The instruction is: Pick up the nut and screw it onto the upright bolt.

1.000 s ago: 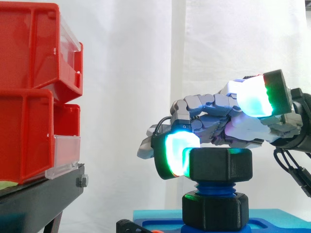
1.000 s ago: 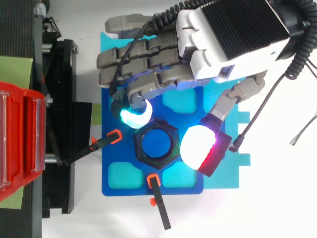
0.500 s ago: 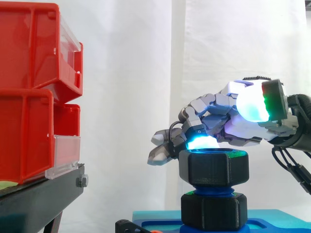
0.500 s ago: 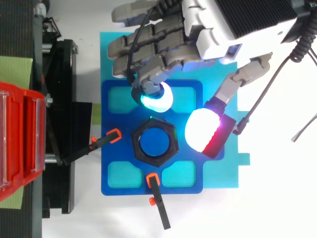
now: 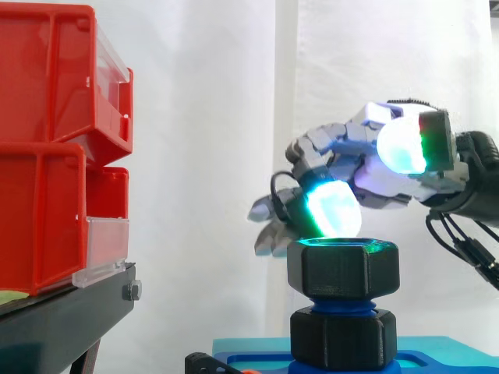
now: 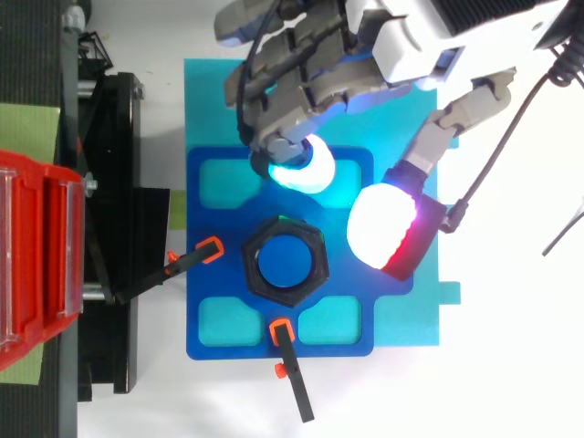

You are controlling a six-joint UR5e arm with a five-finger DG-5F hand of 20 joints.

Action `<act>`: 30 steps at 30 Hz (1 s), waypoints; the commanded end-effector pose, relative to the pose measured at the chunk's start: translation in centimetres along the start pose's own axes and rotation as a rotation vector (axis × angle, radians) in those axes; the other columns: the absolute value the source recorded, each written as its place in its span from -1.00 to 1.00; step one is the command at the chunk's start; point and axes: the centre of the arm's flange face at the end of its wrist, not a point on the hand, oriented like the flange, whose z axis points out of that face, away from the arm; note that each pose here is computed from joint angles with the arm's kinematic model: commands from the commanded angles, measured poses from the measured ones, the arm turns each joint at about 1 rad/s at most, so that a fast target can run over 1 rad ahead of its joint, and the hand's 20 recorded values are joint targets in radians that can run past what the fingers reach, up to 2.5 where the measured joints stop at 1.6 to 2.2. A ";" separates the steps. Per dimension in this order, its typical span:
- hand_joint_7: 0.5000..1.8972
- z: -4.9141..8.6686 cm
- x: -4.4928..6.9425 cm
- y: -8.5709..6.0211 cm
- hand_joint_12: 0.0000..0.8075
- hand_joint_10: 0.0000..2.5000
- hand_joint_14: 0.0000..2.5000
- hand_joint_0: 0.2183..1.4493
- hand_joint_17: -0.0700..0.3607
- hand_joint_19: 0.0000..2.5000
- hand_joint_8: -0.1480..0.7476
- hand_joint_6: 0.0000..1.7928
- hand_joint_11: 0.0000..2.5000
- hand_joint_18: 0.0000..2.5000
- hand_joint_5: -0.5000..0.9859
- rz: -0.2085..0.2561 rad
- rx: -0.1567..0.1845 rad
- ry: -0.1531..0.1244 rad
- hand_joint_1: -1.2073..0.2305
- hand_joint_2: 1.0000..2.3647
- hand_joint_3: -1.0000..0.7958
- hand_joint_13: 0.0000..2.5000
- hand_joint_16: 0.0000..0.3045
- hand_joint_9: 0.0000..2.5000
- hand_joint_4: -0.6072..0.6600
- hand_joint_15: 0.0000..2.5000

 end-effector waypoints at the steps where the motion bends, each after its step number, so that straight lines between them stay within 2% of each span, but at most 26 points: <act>1: 0.05 0.6 -1.0 0.2 -0.25 -1.00 -1.00 -0.59 -0.40 -1.00 -0.05 -0.44 -1.00 -0.70 -0.44 -0.006 -0.016 -0.004 0.35 -1.00 -0.44 -0.46 -0.82 -0.28 0.33 -1.00; 3: -0.04 0.8 -1.2 0.3 -0.24 -1.00 -1.00 -0.59 -0.38 -1.00 -0.05 -0.44 -1.00 -0.71 -0.46 -0.011 -0.024 -0.008 0.35 -1.00 -0.44 -0.47 -0.82 -0.31 0.34 -1.00; 5: -0.34 1.0 -1.3 0.5 -0.21 -1.00 -1.00 -0.60 -0.35 -1.00 -0.08 -0.44 -1.00 -0.77 -0.53 -0.015 -0.031 -0.014 0.36 -1.00 -0.44 -0.51 -0.80 -0.40 0.35 -1.00; 8: -0.57 1.3 -1.2 0.8 -0.20 -1.00 -1.00 -0.61 -0.34 -1.00 -0.10 -0.44 -1.00 -0.82 -0.56 -0.015 -0.035 -0.017 0.37 -1.00 -0.44 -0.57 -0.79 -0.46 0.28 -1.00; 11: -0.67 1.7 -0.9 1.2 -0.19 -1.00 -1.00 -0.62 -0.32 -1.00 -0.12 -0.44 -1.00 -0.85 -0.57 -0.011 -0.040 -0.013 0.37 -1.00 -0.44 -0.60 -0.77 -0.50 0.25 -1.00; 17: -0.80 2.2 -0.5 1.8 -0.19 -1.00 -1.00 -0.62 -0.30 -1.00 -0.15 -0.44 -1.00 -0.90 -0.59 -0.005 -0.042 -0.006 0.39 -1.00 -0.44 -0.64 -0.77 -0.56 0.20 -1.00; 24: -0.87 2.2 0.4 2.4 -0.19 -1.00 -1.00 -0.64 -0.28 -1.00 -0.19 -0.44 -1.00 -1.00 -0.61 0.021 -0.020 0.031 0.43 -1.00 -0.44 -0.74 -0.75 -0.67 0.15 -1.00; 30: -0.88 1.7 2.2 2.6 -0.18 -1.00 -1.00 -0.64 -0.26 -1.00 -0.22 -0.44 -1.00 -1.00 -0.63 0.037 -0.011 0.048 0.46 -1.00 -0.44 -0.83 -0.74 -0.75 0.10 -1.00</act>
